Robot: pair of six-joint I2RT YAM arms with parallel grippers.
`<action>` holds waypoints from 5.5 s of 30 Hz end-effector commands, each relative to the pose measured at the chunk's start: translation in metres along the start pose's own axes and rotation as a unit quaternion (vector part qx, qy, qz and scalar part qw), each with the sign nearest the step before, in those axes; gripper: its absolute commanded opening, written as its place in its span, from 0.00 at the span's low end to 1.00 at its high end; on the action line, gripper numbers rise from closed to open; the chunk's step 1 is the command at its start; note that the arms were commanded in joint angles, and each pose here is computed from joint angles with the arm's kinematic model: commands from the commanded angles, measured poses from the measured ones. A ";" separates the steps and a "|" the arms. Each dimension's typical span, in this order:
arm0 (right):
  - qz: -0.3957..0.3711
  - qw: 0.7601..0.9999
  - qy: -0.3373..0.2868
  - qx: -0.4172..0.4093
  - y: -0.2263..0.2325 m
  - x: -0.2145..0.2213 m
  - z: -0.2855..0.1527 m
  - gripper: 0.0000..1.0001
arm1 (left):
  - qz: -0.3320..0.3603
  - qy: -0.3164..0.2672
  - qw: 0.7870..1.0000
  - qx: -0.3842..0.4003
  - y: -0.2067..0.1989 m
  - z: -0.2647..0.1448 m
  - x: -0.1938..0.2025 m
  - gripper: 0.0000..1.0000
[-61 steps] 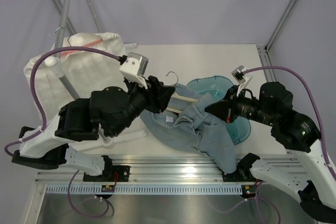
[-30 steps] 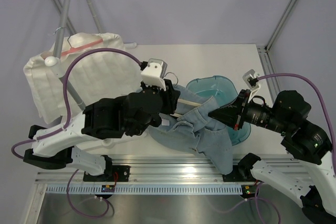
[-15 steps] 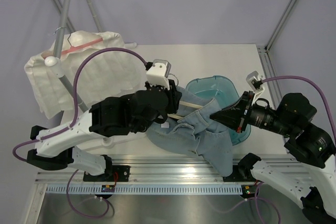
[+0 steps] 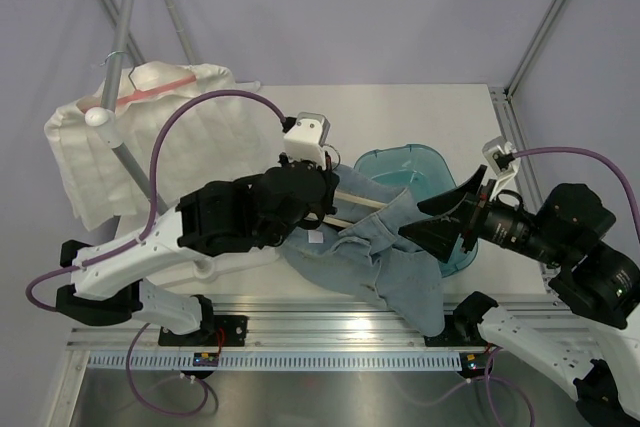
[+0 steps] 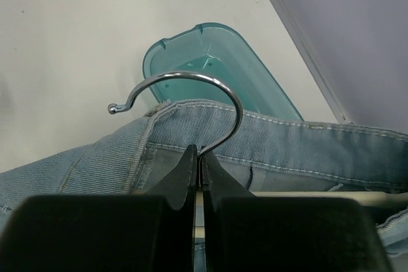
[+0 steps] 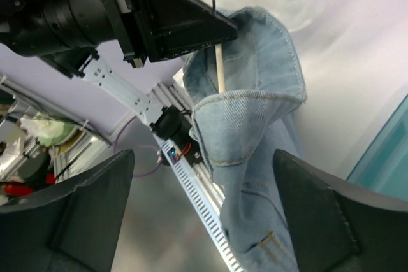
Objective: Remove the skirt from the hanger
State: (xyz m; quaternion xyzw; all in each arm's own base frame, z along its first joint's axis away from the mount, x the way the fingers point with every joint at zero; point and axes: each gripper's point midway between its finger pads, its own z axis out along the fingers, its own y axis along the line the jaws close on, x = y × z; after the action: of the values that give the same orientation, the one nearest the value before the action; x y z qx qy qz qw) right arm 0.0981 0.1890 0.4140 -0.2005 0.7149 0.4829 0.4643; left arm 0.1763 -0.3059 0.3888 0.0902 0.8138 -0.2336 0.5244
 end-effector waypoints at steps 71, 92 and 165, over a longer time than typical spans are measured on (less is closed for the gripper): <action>0.031 0.971 -0.101 0.217 -0.081 0.003 -0.036 0.00 | -0.140 -0.114 0.963 0.199 -0.005 -0.098 -0.099 0.00; -0.026 0.972 -0.085 0.215 -0.108 -0.116 0.134 0.00 | -0.231 -0.111 0.810 0.527 -0.042 -0.252 -0.146 0.00; -0.059 0.992 -0.025 0.107 -0.032 -0.088 0.166 0.00 | -0.222 -0.126 0.784 0.566 -0.050 -0.263 -0.145 0.00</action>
State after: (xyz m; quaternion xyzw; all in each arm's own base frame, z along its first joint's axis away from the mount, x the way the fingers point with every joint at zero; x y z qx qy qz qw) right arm 0.2475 0.3500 0.3487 -0.1809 0.8198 0.3630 0.4042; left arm -0.0016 -0.2179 0.6305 0.1687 0.4459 -0.7877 0.3902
